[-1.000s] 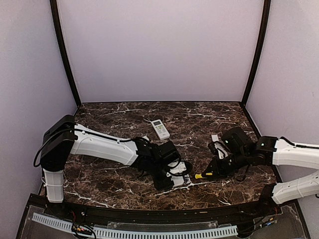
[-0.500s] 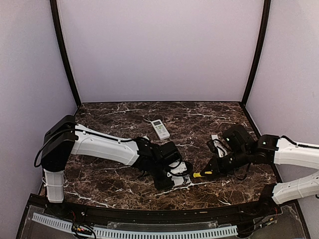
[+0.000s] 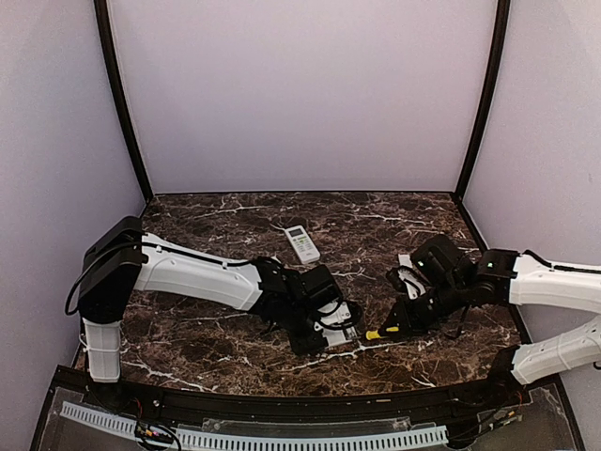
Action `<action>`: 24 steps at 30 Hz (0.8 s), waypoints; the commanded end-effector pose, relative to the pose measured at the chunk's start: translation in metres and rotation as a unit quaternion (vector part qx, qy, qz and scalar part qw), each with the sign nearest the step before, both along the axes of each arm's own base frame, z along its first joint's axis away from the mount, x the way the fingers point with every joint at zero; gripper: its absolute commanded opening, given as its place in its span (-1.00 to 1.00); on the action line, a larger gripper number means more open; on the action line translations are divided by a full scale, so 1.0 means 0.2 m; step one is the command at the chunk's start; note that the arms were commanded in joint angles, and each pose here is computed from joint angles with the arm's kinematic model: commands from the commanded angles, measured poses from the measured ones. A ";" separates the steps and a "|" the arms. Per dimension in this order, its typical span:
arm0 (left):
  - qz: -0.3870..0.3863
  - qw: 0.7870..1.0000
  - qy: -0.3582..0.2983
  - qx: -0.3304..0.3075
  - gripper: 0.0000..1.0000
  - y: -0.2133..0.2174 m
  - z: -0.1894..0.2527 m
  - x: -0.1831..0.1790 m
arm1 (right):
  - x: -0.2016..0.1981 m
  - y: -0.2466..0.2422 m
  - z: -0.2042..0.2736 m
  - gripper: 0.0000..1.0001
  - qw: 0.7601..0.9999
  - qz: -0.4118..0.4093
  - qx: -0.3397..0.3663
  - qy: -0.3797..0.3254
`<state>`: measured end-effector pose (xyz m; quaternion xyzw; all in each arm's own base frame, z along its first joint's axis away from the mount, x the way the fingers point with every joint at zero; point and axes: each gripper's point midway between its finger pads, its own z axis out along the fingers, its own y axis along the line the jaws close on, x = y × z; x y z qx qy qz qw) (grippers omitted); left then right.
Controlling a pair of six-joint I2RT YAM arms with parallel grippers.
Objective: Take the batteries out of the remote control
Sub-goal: Remove the battery from the remote control without the battery cover.
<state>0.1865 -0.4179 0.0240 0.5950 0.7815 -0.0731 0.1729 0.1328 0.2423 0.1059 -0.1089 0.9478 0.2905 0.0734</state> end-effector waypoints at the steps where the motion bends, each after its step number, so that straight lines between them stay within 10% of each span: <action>1: 0.043 0.995 -0.013 0.091 -0.29 0.22 -0.14 0.09 | 0.01 -0.02 0.01 -1.00 1.000 -0.002 -0.019 -0.008; 24: 0.033 0.999 -0.019 0.034 -0.34 0.18 -0.02 0.11 | 0.06 -0.03 0.21 -1.00 0.996 -0.004 0.026 -0.083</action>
